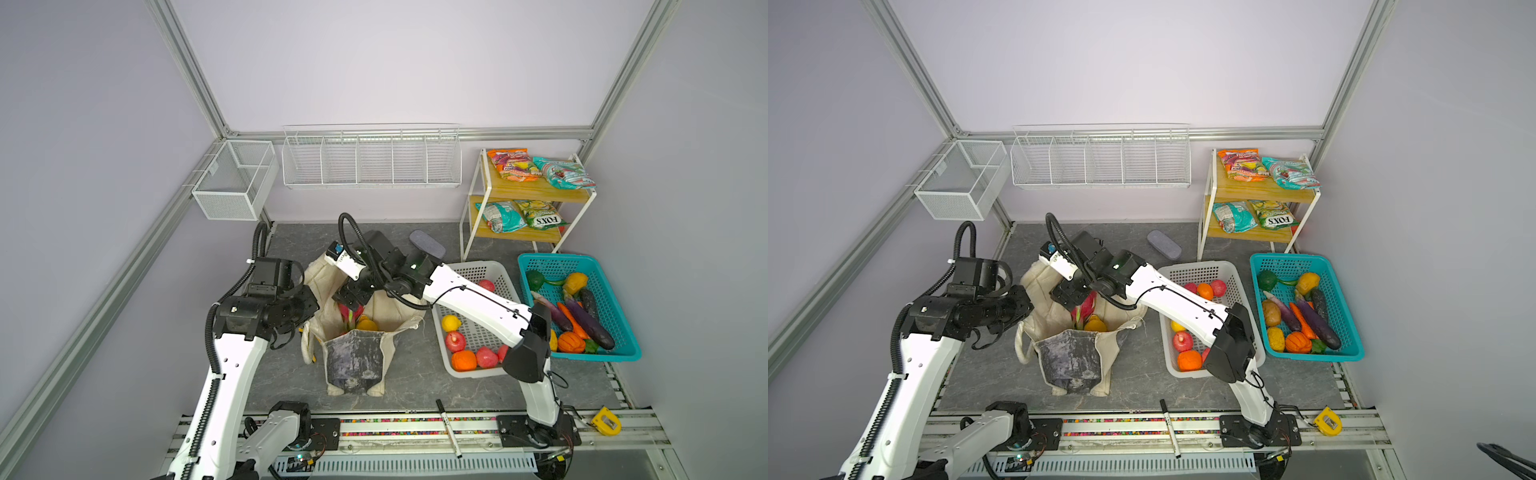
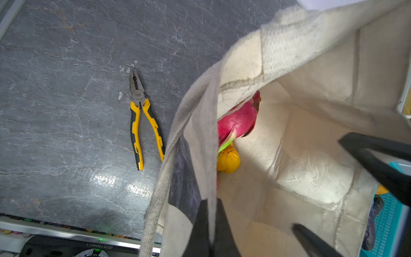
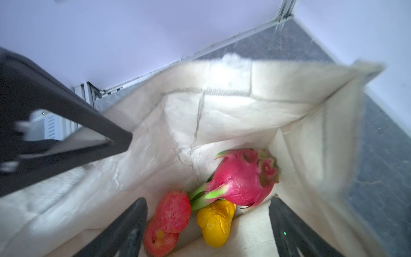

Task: Place the food into the grocery bag and tie it
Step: 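Lower the apple into the bag and open the right gripper, then move the right gripper back over the white basket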

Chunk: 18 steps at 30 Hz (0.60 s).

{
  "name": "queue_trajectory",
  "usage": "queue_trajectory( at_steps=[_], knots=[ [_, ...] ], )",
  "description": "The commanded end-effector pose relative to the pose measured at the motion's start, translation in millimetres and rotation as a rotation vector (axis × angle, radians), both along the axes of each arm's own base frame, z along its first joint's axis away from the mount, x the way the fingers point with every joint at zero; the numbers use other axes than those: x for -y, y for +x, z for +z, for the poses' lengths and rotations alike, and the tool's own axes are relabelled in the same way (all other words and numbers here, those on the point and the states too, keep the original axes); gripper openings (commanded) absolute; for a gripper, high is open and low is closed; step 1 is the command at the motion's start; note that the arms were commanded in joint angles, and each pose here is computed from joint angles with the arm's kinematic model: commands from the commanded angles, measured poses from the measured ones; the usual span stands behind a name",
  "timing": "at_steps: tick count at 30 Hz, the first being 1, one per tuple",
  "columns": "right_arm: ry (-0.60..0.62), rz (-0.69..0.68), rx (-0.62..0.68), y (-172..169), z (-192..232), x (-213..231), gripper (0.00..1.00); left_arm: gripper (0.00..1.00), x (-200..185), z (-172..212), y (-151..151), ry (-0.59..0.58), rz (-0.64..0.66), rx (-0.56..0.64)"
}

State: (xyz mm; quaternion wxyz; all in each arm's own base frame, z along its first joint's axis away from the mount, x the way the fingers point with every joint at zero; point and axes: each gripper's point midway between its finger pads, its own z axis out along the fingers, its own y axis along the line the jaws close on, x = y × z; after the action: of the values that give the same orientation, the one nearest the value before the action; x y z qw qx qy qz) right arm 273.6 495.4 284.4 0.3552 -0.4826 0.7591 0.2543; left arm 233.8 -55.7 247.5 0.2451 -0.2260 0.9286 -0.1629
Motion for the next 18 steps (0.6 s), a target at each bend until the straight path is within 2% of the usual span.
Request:
queue_trajectory(
  at_steps=[1,6,11,15,18],
  knots=[
    [0.111,-0.055,0.084,8.7,60.8,17.1,0.88,0.00,1.6,4.3,0.0,0.001,-0.018,0.027],
    [0.185,-0.145,0.180,19.2,112.8,48.9,0.88,0.00,1.9,4.8,0.5,0.001,-0.018,0.028],
    [0.225,-0.300,0.284,34.3,148.9,99.1,0.88,0.00,2.0,4.3,1.1,-0.001,-0.017,0.027],
    [0.233,-0.493,0.342,52.9,153.0,152.6,0.88,0.00,1.8,3.0,1.6,0.001,-0.016,0.024],
    [0.220,-0.642,0.346,67.8,138.6,199.5,0.88,0.00,2.2,1.1,2.4,0.001,-0.017,0.019]
  ],
)
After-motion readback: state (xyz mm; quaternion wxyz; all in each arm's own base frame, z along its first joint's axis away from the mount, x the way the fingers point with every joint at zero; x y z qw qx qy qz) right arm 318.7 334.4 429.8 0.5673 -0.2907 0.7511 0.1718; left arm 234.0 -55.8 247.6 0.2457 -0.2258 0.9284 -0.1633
